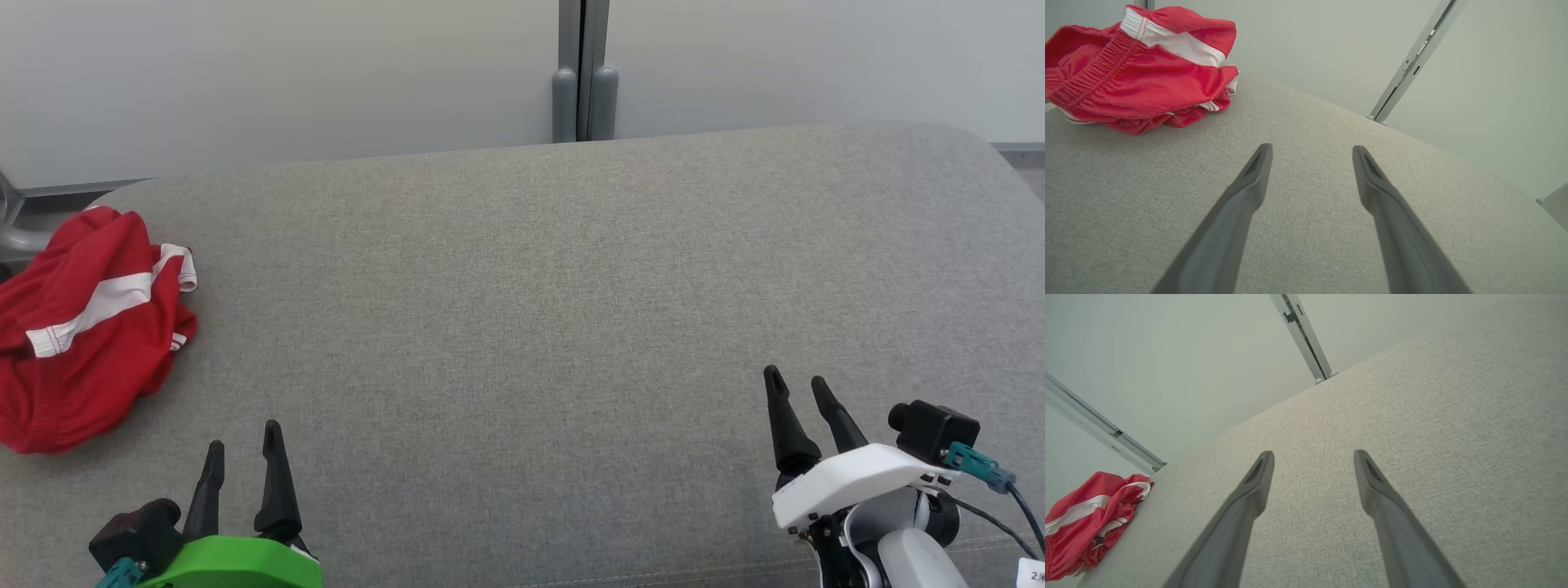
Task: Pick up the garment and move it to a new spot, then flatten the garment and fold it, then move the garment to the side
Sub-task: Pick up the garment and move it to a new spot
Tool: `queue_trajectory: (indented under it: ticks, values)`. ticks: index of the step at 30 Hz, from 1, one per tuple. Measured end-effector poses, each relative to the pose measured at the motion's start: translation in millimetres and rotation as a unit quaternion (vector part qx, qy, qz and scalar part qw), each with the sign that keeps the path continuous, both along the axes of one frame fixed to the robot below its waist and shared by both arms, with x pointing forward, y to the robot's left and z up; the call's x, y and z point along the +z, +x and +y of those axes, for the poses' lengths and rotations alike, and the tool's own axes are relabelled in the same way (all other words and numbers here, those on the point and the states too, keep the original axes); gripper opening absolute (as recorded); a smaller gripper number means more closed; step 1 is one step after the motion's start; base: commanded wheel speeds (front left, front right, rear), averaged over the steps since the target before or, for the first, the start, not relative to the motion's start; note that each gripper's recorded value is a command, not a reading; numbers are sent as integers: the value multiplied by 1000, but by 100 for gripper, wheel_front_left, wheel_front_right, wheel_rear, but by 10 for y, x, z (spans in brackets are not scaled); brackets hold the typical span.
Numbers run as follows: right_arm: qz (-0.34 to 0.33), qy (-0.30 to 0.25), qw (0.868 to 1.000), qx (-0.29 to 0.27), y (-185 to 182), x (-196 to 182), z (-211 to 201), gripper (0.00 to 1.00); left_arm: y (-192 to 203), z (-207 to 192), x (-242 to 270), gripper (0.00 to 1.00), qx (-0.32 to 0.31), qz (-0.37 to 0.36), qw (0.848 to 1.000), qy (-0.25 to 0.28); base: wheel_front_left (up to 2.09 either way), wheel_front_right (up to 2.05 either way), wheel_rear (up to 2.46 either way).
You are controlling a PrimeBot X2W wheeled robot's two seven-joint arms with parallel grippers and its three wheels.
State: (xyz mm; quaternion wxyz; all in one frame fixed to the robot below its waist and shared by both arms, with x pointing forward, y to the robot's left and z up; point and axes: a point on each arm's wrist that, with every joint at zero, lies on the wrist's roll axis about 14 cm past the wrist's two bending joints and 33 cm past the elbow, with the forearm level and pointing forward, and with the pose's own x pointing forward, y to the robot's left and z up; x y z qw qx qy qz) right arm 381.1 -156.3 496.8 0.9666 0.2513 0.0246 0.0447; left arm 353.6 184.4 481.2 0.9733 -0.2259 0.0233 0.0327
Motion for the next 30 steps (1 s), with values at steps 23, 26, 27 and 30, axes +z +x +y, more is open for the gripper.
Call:
queue_trajectory:
  ticks: [23,26,27,30]
  values:
    - [-50,-109,992,49,42,168,309,100,35,-48,116,100,-31,-24,990,137,0,0,0]
    - [-68,-120,989,51,40,248,329,100,37,-39,134,100,-28,-27,988,148,0,0,0]
    - [-74,-123,988,51,40,276,336,100,38,-39,144,100,-28,-29,988,151,0,0,0]
    - [-89,-127,987,51,40,351,352,100,42,-27,167,100,-26,-33,986,162,0,0,0]
